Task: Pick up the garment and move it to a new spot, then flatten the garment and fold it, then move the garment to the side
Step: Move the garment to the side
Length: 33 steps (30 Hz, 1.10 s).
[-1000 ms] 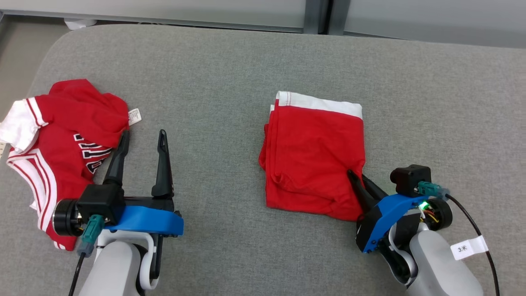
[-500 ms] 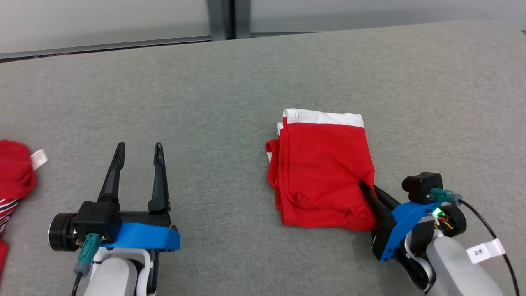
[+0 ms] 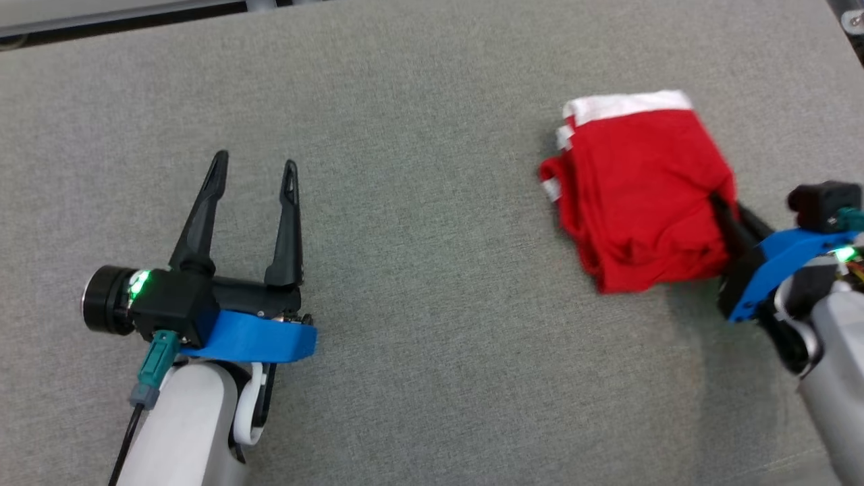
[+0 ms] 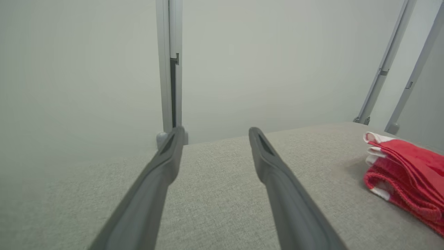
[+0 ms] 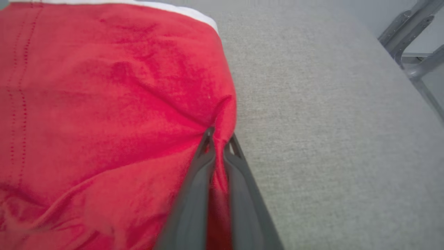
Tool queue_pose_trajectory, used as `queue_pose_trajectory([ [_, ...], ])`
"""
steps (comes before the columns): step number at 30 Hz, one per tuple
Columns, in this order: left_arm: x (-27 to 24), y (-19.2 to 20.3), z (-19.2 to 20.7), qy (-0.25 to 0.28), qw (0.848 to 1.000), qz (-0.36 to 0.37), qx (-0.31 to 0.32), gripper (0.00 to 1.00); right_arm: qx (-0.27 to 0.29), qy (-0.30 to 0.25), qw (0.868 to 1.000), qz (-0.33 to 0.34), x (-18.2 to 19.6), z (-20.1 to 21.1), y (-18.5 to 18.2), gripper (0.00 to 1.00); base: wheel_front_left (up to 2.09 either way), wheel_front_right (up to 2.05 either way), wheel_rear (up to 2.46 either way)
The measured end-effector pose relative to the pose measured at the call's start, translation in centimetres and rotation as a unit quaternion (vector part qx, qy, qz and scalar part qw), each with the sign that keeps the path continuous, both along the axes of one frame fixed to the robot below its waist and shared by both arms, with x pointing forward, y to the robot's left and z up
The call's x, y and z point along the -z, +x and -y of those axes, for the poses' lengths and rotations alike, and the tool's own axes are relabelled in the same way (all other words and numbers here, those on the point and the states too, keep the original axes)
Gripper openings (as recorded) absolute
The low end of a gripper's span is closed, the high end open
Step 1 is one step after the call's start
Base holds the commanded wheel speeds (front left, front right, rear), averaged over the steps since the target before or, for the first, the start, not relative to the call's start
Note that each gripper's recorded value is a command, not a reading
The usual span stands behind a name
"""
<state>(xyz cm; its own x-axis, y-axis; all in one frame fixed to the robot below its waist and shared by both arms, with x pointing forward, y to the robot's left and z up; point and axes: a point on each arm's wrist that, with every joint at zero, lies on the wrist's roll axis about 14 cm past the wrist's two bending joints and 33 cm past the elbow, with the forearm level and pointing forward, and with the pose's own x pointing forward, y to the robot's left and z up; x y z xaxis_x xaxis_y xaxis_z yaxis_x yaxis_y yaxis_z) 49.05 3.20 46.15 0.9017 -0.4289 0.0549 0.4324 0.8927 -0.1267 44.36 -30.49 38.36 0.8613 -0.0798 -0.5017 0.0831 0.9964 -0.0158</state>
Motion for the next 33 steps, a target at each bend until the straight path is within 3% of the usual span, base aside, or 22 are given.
queue_pose_trajectory([
  [6, 1.5, 1.2, 0.6, 0.006, 1.000, -0.004, 0.018, 1.00, 0.055, -0.056, 0.997, 0.005, -0.6, 6.7, 2.1, 0.00, 0.00, 0.00, 0.00],
  [19, 3.2, 2.5, 0.2, 0.014, 1.000, -0.007, 0.020, 1.00, 0.101, -0.102, 0.990, 0.020, -0.6, 10.9, 4.2, 0.00, 0.00, 0.00, 0.00],
  [20, 3.2, 2.6, 0.2, 0.014, 1.000, -0.006, 0.020, 1.00, 0.103, -0.104, 0.989, 0.023, -0.7, 11.1, 4.2, 0.19, 0.00, 0.00, 0.00],
  [21, 3.1, 2.6, 0.2, 0.015, 1.000, -0.004, 0.020, 1.00, 0.107, -0.105, 0.988, 0.024, -0.8, 11.3, 4.1, 0.67, 0.00, 0.00, 0.00],
  [23, 2.9, 2.5, 0.2, 0.015, 1.000, -0.002, 0.021, 1.00, 0.103, -0.110, 0.988, 0.029, -0.9, 11.1, 4.2, 0.67, 0.00, 0.00, 0.00],
  [24, 2.7, 2.5, 0.2, 0.016, 1.000, 0.000, 0.020, 1.00, 0.103, -0.110, 0.988, 0.033, -1.1, 11.0, 4.2, 1.00, 0.00, 0.00, 0.00],
  [33, 1.3, 0.7, -1.5, 0.025, 1.000, -0.005, -0.006, 1.00, 0.063, -0.104, 0.987, 0.109, -3.5, 6.6, 3.8, 1.00, 0.00, 0.00, 0.00],
])
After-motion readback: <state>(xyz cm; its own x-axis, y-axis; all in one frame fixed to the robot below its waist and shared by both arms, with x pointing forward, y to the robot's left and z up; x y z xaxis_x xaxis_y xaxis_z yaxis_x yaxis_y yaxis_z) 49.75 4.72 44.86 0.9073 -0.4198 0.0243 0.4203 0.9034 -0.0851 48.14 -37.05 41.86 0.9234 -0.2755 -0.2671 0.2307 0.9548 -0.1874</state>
